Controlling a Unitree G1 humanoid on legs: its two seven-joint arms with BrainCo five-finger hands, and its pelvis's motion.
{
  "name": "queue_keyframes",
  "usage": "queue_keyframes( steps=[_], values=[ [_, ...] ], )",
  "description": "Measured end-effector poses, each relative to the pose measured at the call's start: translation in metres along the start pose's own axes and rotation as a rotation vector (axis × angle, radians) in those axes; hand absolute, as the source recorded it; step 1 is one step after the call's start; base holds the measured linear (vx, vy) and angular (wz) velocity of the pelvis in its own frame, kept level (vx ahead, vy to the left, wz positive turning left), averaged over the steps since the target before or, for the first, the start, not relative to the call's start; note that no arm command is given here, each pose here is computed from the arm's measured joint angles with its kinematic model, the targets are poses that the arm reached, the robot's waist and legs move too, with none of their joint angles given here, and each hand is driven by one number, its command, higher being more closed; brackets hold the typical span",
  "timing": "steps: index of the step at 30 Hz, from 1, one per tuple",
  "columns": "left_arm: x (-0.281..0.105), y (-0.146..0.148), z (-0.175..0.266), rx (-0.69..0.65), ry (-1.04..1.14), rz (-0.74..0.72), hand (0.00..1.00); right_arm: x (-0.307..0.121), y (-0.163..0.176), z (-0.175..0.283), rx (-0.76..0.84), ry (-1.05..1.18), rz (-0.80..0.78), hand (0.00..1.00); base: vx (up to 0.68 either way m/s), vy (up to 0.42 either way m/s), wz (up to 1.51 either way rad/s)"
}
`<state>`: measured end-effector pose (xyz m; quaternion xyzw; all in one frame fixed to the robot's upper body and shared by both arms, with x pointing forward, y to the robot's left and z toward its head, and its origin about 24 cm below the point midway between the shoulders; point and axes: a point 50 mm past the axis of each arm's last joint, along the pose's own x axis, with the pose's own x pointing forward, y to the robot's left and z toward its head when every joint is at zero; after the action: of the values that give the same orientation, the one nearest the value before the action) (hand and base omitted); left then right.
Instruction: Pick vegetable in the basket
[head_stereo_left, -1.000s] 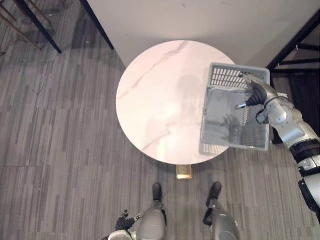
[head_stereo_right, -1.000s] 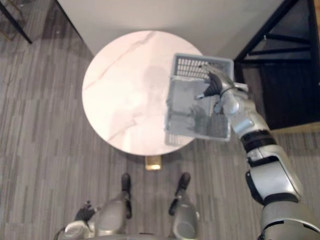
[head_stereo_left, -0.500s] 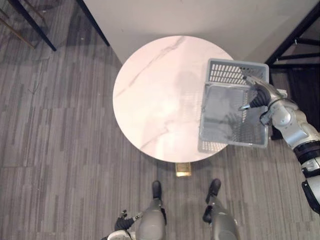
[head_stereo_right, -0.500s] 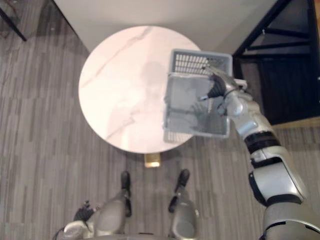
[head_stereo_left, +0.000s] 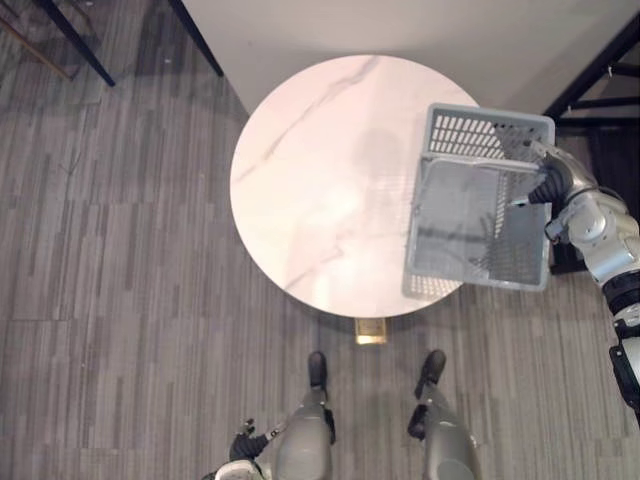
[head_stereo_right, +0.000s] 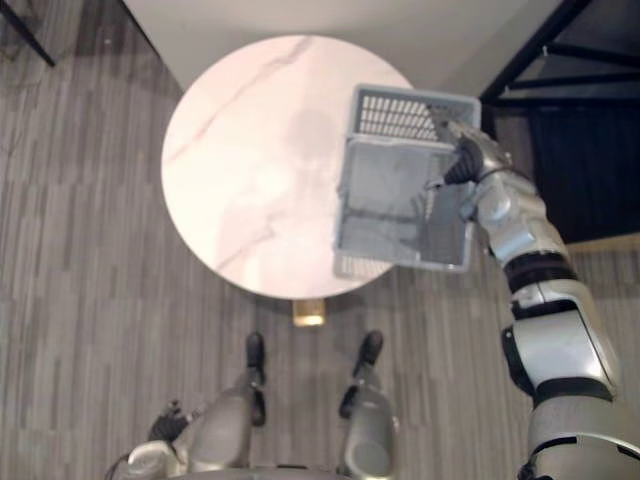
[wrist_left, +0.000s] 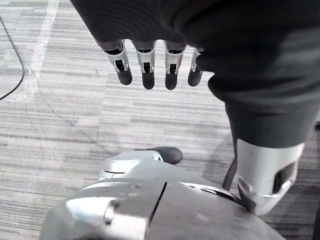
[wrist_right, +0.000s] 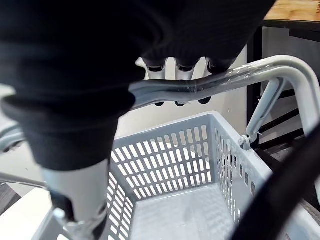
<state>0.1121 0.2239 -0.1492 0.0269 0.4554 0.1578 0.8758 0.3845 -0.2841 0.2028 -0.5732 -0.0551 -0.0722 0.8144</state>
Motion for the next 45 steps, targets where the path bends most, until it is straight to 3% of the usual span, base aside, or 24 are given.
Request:
queue_keyframes(
  steps=[4, 5, 29, 45],
  values=[
    [0.0, 0.0, 0.0, 0.003, 0.0, 0.0, 0.0, 0.0, 0.0, -0.001, -0.003, 0.004, -0.003, 0.0, 0.0, 0.0, 0.0],
    [0.0, 0.0, 0.0, 0.005, -0.001, 0.001, 0.0, 0.0, -0.001, -0.003, -0.027, 0.014, -0.003, 1.0, 0.0, 0.0, 0.0],
    [0.0, -0.001, 0.002, 0.035, -0.009, 0.003, 0.0, -0.003, 0.004, -0.016, -0.138, 0.055, 0.034, 1.0, 0.0, 0.0, 0.01],
    [0.003, 0.005, 0.007, 0.112, -0.011, -0.003, 0.0, -0.02, 0.06, 0.037, -0.365, -0.254, 0.297, 1.0, 0.0, 0.001, -0.02]
  ],
)
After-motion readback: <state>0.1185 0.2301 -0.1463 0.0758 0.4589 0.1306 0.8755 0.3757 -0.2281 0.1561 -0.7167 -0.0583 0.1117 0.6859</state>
